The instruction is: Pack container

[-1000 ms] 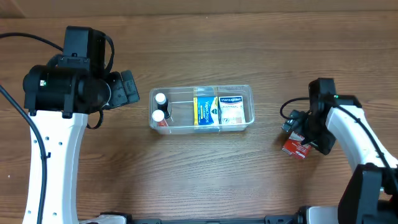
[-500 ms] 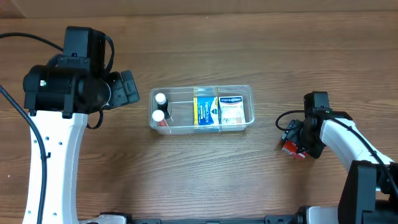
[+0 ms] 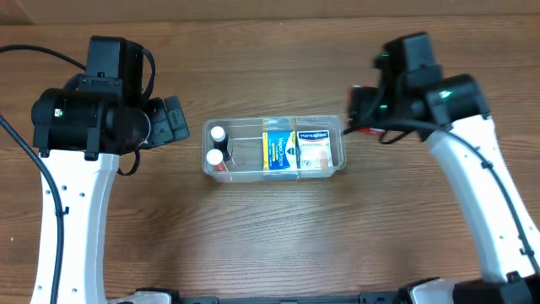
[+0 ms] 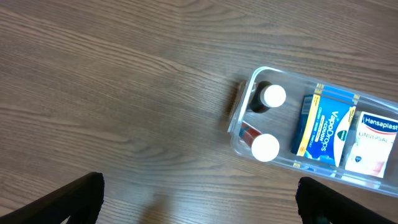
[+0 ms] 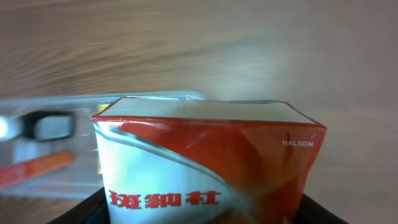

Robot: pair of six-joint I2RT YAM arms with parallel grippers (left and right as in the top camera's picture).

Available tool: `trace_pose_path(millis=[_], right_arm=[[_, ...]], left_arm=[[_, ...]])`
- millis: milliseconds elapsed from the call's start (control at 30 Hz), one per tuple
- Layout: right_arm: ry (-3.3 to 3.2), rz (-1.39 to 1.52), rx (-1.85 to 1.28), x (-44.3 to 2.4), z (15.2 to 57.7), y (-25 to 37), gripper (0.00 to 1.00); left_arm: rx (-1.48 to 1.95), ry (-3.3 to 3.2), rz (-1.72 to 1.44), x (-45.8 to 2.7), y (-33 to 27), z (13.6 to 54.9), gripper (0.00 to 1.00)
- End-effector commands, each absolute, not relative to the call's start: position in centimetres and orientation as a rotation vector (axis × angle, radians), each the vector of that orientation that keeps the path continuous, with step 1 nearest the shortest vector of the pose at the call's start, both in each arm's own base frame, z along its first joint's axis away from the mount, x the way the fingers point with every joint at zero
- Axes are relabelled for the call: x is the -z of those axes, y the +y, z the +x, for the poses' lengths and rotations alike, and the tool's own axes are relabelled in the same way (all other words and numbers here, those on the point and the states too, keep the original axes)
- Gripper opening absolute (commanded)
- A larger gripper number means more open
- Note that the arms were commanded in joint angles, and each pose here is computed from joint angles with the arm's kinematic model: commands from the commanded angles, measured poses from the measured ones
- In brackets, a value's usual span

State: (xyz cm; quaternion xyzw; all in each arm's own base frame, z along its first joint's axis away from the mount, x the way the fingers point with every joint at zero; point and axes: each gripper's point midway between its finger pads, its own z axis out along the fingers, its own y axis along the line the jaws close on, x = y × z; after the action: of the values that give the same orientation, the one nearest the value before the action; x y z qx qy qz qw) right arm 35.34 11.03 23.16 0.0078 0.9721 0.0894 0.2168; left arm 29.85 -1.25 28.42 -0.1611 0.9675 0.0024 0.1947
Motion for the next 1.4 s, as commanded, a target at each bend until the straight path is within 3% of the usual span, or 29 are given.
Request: trace_pose_path(millis=[0,333,600,633,667,700,767,967,1067,1167,1367], right_arm=[[2.648,-0.238,-0.301,-23.9,34.5,16.5,0.67],[2.987,-0.306,-0.168,-12.0,34.6,18.9,0.68],[3.06,-0.175,-0.101,-8.4,34.7,18.4,0.73],[3.057,-0.175,-0.103,-8.4,34.8,18.5,0.74],[3.056,-0.175,-0.103,-8.4,34.8,18.5,0.93],[3.053,-0.175,-0.104,-8.5,34.8,18.5,1.0],[3.019,-0.174,-0.112,-9.8,35.3,18.6,1.0],[2.633,0.054,-0.185,-23.3,38.5,14.5,1.0],[2.622,0.216,-0.249,-24.5,39.0,9.9,1.0],[2.678,0.36,-0.226,-23.7,38.2,5.3,1.0],[2.607,0.338,-0.191,-27.8,34.4,3.4,1.0]], left_arm=[[-0.021,2.72,-0.446,-28.2,-1.1,30.0,1.0],[-0.021,2.72,-0.446,-28.2,-1.1,30.0,1.0],[-0.021,2.72,-0.446,-28.2,-1.1,30.0,1.0],[-0.021,2.721,-0.446,-28.2,-1.1,30.0,1.0],[-0.021,2.721,-0.446,-28.2,-1.1,30.0,1.0],[-0.021,2.721,-0.446,-28.2,-1.1,30.0,1.0],[-0.021,2.721,-0.446,-28.2,-1.1,29.9,1.0],[-0.005,2.664,-0.33,-28.9,-1.4,31.7,1.0],[0.159,2.625,-0.141,-29.5,-4.0,33.5,1.0],[0.137,2.666,-0.149,-28.4,-3.8,33.9,1.0],[0.082,2.754,-0.164,-27.8,-3.1,31.1,1.0]])
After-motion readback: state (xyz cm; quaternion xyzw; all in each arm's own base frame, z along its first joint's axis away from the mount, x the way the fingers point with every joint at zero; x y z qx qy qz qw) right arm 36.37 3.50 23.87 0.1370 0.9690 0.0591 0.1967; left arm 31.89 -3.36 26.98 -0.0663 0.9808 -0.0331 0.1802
